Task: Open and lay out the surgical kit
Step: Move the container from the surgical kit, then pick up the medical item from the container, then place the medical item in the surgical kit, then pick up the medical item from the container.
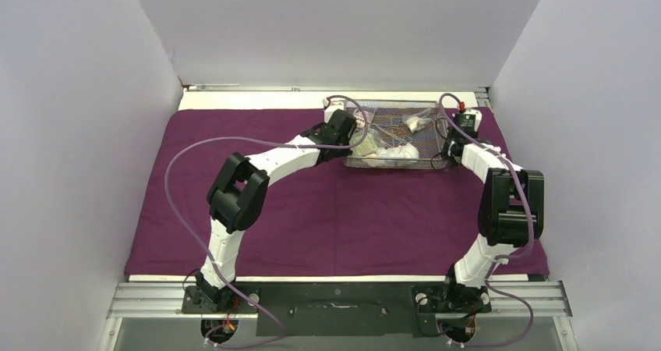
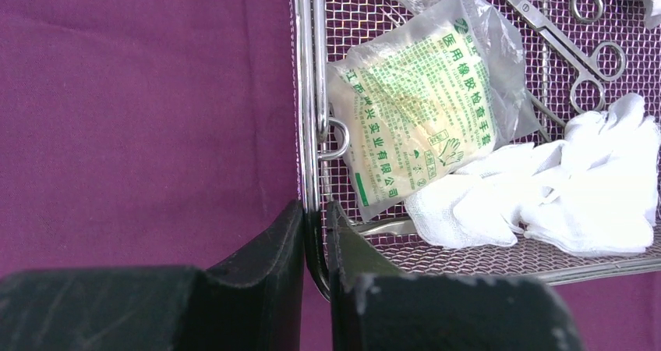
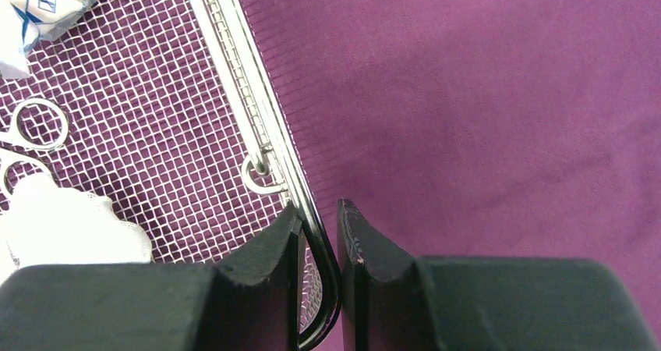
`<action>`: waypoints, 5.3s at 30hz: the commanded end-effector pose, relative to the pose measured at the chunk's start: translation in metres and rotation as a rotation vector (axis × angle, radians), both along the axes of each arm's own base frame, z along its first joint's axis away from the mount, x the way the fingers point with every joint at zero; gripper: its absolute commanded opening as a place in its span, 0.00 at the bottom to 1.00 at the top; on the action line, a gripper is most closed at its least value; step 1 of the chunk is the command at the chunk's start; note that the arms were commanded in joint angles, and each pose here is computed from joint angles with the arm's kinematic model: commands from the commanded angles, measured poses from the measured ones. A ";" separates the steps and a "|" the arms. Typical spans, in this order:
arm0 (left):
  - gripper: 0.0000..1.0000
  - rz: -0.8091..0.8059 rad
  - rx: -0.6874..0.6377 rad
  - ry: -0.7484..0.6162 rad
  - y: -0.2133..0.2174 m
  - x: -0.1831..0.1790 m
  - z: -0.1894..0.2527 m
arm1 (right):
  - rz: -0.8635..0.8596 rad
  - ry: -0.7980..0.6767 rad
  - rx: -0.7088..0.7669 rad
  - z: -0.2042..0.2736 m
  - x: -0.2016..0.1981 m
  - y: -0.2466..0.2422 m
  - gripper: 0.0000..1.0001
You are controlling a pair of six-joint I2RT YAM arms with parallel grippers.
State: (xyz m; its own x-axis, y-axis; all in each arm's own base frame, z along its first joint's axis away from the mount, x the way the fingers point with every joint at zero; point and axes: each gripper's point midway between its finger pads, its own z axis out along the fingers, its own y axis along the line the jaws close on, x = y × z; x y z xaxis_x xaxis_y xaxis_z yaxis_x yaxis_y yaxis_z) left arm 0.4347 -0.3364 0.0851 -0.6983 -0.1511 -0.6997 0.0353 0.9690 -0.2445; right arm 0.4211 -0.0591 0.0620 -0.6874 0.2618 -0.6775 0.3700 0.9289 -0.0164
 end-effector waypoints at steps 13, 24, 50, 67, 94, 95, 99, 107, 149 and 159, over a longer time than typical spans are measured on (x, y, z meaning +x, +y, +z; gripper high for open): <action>0.46 -0.024 0.049 0.022 0.016 -0.004 0.024 | -0.131 -0.159 -0.065 0.062 0.038 -0.042 0.47; 0.77 -0.095 -0.065 -0.077 0.037 0.009 0.112 | 0.063 -0.233 0.141 0.129 0.045 0.019 0.72; 0.96 0.188 0.016 -0.024 0.251 -0.030 0.112 | -0.052 0.076 0.522 0.023 0.049 0.255 0.52; 0.96 0.266 0.022 0.010 0.272 -0.031 0.101 | -0.158 0.118 0.445 -0.016 0.062 0.266 0.19; 0.97 0.049 -0.247 0.062 0.206 -0.051 0.110 | -0.051 -0.030 0.030 0.173 -0.088 0.100 0.05; 0.97 0.043 -0.247 0.068 0.204 -0.053 0.108 | -0.075 -0.016 0.032 0.172 -0.101 0.090 0.05; 0.97 0.015 -0.241 0.087 0.194 -0.059 0.103 | -0.210 0.126 0.059 0.147 -0.151 0.054 0.05; 0.97 -0.001 -0.236 0.086 0.188 -0.065 0.103 | -0.418 0.316 0.088 0.101 -0.219 0.013 0.05; 0.97 0.032 -0.192 0.096 0.198 -0.063 0.104 | -0.587 -0.040 0.305 0.119 -0.182 -0.034 0.74; 0.97 0.038 -0.182 0.085 0.206 -0.063 0.108 | -0.022 -0.387 0.446 0.202 -0.063 0.053 0.89</action>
State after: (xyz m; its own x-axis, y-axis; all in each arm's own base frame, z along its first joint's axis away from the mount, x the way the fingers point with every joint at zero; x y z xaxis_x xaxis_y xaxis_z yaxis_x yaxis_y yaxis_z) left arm 0.3638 -0.1343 0.1641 -0.7916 -0.2942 -0.5356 -0.0662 0.9126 -0.4035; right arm 0.3031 -0.0294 0.2113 -0.4512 0.6768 -0.5817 0.5364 0.7266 0.4294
